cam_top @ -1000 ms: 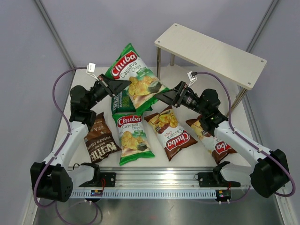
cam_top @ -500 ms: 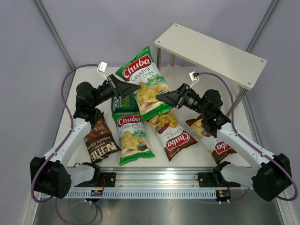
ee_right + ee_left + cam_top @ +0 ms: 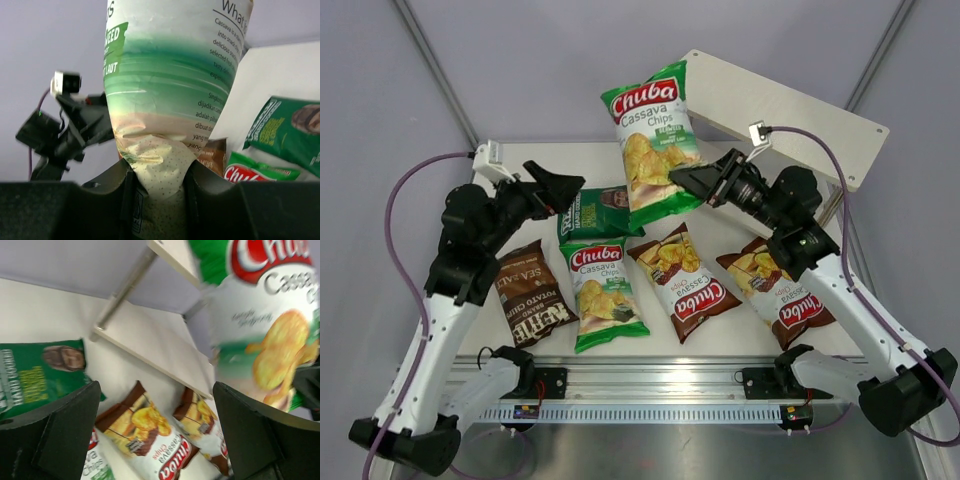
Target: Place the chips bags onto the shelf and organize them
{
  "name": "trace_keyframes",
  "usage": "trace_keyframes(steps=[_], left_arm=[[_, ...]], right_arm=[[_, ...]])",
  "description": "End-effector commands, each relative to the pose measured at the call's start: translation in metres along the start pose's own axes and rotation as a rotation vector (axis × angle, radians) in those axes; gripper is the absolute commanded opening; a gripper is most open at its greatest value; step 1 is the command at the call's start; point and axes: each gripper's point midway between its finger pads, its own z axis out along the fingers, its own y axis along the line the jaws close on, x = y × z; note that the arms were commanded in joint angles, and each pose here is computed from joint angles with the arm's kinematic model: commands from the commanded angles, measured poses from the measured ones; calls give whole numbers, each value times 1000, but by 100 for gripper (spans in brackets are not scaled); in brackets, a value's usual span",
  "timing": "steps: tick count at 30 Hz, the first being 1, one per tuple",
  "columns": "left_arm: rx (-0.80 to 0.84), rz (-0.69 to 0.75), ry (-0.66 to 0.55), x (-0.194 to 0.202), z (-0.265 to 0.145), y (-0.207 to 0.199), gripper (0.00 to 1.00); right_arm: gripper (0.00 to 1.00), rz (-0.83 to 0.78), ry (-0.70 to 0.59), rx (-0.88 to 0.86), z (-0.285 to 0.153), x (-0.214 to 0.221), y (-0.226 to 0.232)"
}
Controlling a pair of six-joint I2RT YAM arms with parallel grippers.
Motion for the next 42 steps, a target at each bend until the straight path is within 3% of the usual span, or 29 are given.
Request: trace_keyframes(steps=[1,8,10,17,29,34,41,42], left_arm=[[-199,80,-106,-21,-32,26,97],[-265,187,-111,-26,-73,28,99],[-298,202,-117,-26,-82,33,99],[-358,263,-113,-13,-101,51,99],[-434,293,-56,10,-95,82,99],[-470,311,-41,16,-93,94,99],[-475,320,-35,21,-91,100,99],[-471,320,-31,22,-90,99,99]], right_arm=[[22,-36,-177,11,0,-71,18],[19,156,-432,229,6,-154,-32],[14,193,-485,265,12,-166,-44],[17,283,-747,418,22,-212,-101],[20,428,-797,529,81,-200,-159],[21,450,-738,574,107,-181,-170],[24,437,-821,658,90,-174,-181],[30,423,-819,668,90,-174,-183]])
